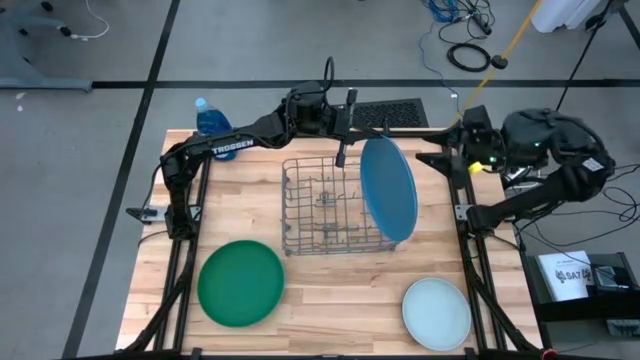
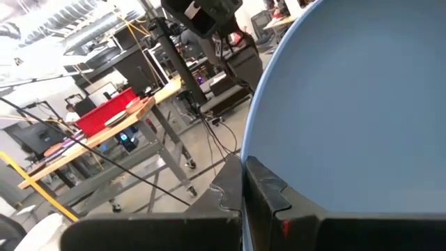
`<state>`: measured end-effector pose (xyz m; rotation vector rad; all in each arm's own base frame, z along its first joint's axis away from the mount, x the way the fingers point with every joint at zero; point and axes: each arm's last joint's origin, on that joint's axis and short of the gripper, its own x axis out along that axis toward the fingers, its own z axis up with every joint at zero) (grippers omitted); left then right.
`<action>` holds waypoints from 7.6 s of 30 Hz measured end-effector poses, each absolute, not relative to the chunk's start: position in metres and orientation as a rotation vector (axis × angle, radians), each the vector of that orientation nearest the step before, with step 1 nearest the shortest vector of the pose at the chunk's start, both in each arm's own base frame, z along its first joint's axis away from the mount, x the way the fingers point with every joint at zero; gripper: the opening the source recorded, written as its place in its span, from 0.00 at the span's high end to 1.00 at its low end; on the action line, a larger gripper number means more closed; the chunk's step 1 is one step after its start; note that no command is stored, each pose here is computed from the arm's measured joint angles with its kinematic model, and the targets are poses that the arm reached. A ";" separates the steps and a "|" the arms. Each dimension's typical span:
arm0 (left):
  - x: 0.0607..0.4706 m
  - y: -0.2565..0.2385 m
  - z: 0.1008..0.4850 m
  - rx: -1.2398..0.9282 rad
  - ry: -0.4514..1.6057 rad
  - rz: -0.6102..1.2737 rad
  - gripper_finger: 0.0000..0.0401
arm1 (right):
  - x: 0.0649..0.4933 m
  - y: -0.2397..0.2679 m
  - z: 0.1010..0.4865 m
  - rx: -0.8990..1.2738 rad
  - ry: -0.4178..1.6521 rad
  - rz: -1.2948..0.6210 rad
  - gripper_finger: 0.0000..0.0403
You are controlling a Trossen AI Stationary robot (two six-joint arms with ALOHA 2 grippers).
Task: Sort dishes
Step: Put the blue plate into the dish rack
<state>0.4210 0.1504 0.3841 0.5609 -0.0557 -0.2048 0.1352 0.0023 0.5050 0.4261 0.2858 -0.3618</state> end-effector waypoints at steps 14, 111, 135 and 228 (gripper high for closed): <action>0.421 0.150 0.385 0.590 -0.065 -0.198 1.00 | 0.171 0.006 0.504 0.616 0.520 -0.493 0.26; 0.302 0.062 0.424 0.512 0.362 -0.007 0.55 | 0.258 0.011 0.445 0.518 0.765 -0.857 0.98; 0.346 0.131 0.400 0.401 0.259 -0.198 0.55 | 0.258 0.028 0.444 0.464 0.755 -0.824 0.98; 0.458 0.216 0.325 0.448 -0.199 -0.847 1.00 | 0.227 0.064 0.489 0.140 0.602 -0.268 0.29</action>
